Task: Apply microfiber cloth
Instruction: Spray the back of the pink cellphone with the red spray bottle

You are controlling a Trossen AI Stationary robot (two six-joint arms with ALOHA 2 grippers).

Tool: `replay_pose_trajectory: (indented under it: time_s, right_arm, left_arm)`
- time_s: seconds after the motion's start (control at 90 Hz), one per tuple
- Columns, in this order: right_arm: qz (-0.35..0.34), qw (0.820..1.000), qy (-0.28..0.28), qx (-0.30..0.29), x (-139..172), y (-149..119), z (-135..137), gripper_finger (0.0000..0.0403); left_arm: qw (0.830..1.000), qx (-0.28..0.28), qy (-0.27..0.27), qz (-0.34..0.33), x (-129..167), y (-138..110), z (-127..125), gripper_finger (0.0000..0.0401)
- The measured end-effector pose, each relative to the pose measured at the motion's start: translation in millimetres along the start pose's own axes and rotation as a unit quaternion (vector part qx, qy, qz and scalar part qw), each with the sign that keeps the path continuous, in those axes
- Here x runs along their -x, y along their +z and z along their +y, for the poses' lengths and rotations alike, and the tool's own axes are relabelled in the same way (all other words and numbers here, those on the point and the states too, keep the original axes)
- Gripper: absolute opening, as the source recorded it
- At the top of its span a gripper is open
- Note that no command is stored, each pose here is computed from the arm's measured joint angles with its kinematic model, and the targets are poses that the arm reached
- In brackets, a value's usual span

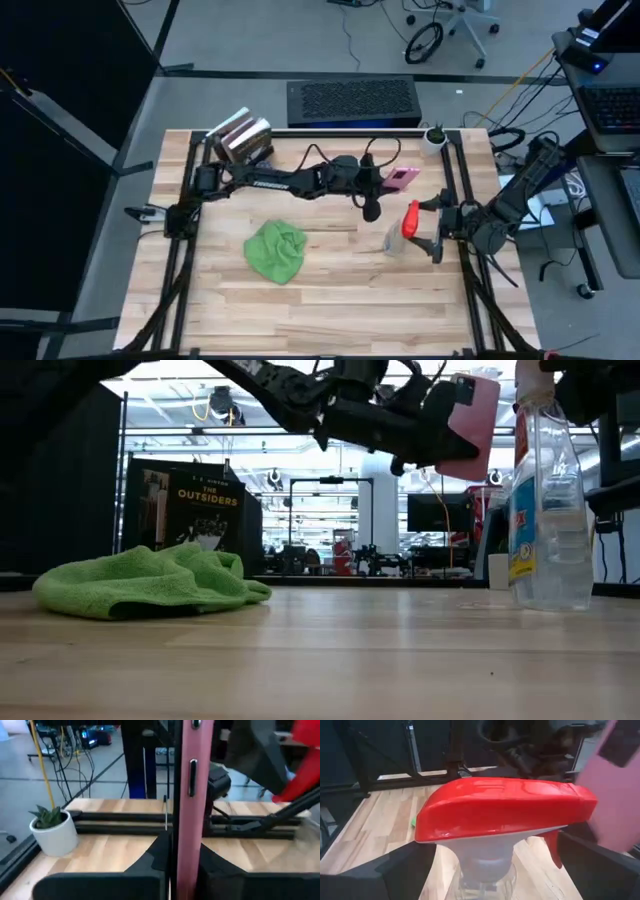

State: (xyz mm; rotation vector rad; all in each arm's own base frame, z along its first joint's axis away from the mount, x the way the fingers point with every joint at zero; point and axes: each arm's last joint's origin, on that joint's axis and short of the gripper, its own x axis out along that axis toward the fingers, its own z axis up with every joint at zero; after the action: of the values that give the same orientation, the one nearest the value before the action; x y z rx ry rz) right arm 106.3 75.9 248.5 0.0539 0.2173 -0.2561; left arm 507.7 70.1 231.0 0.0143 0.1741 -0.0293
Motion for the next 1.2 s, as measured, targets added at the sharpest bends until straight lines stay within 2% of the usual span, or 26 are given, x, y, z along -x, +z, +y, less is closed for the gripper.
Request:
replay_pose_trajectory:
  time_s: [0.333,0.622,1.2]
  right_arm:
    - [0.005,1.000,0.011,0.009,0.1,-0.3,0.6,0.0393]
    - [0.007,1.000,0.016,0.015,0.1,-0.3,0.8,0.0389]
    - [0.017,0.999,0.039,0.026,0.2,-1.0,2.1,0.0261]
  left_arm:
    - [0.994,-0.022,-0.094,-0.050,-26.0,2.6,20.1,0.0011]
    - [0.993,-0.026,-0.101,-0.057,-33.1,1.8,22.2,0.0011]
    - [0.993,-0.025,-0.101,-0.056,-33.2,1.9,22.2,0.0011]
